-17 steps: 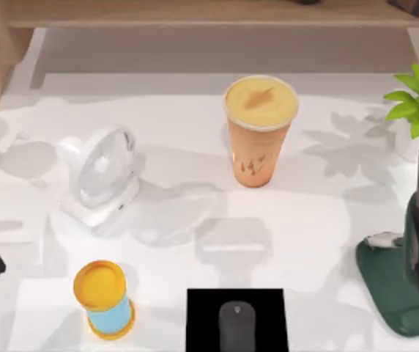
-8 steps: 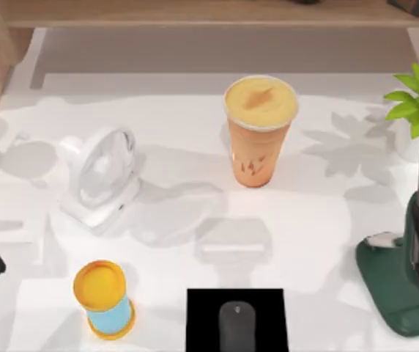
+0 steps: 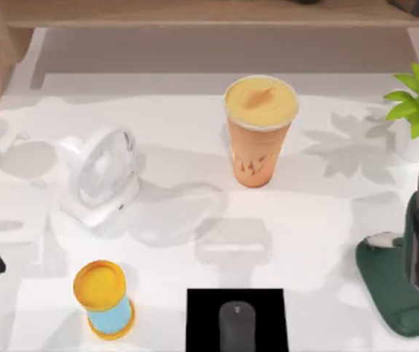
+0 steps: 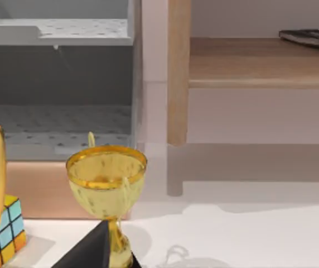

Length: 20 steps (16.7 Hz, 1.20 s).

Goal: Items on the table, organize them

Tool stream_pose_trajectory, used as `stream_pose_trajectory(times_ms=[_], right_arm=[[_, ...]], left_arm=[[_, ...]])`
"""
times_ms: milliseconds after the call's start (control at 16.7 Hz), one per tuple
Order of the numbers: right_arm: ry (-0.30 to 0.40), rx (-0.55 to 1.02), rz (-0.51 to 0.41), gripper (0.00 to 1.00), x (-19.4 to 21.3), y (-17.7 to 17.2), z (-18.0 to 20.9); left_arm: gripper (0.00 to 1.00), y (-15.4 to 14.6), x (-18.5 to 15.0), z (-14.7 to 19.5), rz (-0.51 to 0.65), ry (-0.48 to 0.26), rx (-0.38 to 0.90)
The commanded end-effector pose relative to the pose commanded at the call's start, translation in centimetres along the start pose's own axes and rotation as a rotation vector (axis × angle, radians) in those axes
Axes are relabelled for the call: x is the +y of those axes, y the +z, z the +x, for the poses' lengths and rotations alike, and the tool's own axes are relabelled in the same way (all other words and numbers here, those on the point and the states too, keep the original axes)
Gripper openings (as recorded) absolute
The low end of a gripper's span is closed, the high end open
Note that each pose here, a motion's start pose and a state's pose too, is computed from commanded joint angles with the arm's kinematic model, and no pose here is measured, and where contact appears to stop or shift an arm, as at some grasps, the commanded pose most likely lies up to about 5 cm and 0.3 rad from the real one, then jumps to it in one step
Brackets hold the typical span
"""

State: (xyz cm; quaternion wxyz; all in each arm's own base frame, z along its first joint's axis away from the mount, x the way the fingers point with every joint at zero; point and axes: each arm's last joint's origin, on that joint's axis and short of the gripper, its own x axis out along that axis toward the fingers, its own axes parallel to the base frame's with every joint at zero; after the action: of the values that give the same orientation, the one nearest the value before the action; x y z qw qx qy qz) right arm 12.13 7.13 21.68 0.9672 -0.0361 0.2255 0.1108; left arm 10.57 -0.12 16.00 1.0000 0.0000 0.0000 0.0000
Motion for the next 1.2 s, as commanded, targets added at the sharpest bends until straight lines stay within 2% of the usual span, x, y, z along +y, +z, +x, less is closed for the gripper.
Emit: stream_pose_trajectory(times_ms=[540, 900, 1200], right_arm=[[0.000, -0.002, 0.001, 1.00, 0.0, 0.0, -0.1], [0.027, -0.043, 0.026, 1.00, 0.1, -1.3, -2.1], [0.003, -0.003, 0.003, 1.00, 0.7, -1.3, -2.6]], left_arm=[[1.00, 0.0, 0.0, 0.0, 0.000, 0.000, 0.000], [1.00, 0.0, 0.0, 0.0, 0.000, 0.000, 0.000], [1.00, 0.0, 0.0, 0.0, 0.000, 0.000, 0.000]])
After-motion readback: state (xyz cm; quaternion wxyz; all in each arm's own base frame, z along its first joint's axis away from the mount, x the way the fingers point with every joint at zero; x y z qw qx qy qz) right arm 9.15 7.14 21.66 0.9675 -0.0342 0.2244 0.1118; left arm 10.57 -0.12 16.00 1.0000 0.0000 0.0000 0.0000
